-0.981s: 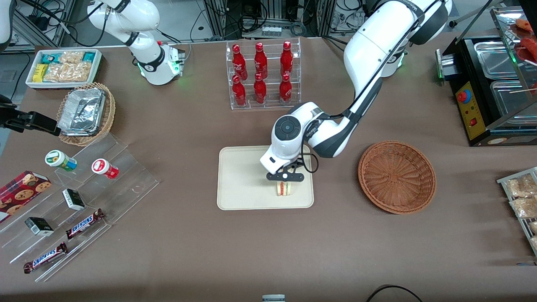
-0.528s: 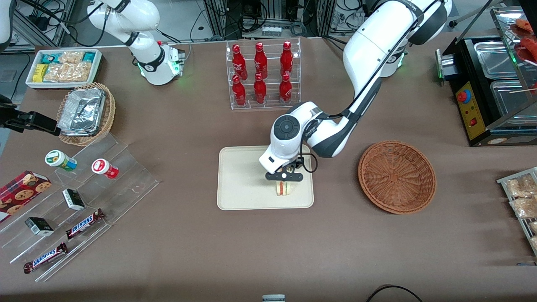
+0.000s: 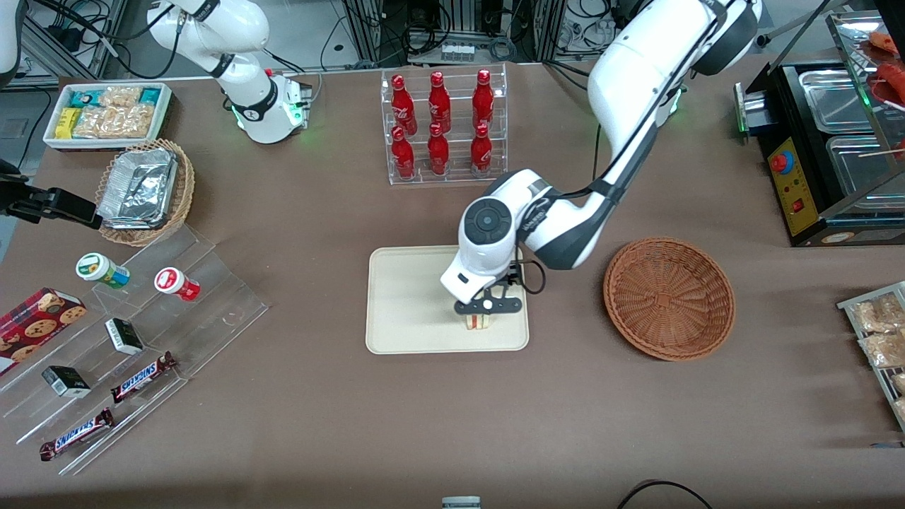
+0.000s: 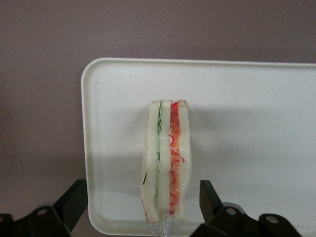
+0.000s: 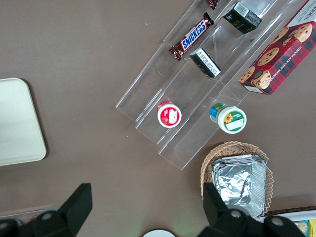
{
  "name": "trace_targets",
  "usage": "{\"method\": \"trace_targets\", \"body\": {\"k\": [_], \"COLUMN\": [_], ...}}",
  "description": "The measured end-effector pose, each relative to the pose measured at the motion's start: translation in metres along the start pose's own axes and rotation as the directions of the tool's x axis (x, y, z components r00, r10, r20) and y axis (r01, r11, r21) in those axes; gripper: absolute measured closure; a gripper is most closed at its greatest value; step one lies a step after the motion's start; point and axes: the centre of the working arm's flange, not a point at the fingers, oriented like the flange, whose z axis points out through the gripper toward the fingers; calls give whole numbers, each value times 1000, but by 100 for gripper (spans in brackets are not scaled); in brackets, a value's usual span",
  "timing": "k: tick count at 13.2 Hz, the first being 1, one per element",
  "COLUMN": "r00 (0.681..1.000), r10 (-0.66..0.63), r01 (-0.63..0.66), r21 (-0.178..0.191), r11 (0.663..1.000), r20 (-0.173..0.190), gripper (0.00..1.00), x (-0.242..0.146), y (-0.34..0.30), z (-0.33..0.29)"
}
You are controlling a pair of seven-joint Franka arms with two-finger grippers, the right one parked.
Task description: Place sandwich from basket to tray
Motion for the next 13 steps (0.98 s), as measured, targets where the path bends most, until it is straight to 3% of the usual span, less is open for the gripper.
{"method": "trace_targets", "body": {"k": [4, 8, 13], "r00": [993, 973, 968], "r10": [-116, -232, -247], "r01": [114, 230, 248], "r21": [-82, -79, -20], "r11": [990, 970, 969], "r20": [-16, -9, 46], "gripper": [0, 0, 0], "x": [35, 69, 104], "y": [-47, -121, -242], "z": [-68, -111, -136]}}
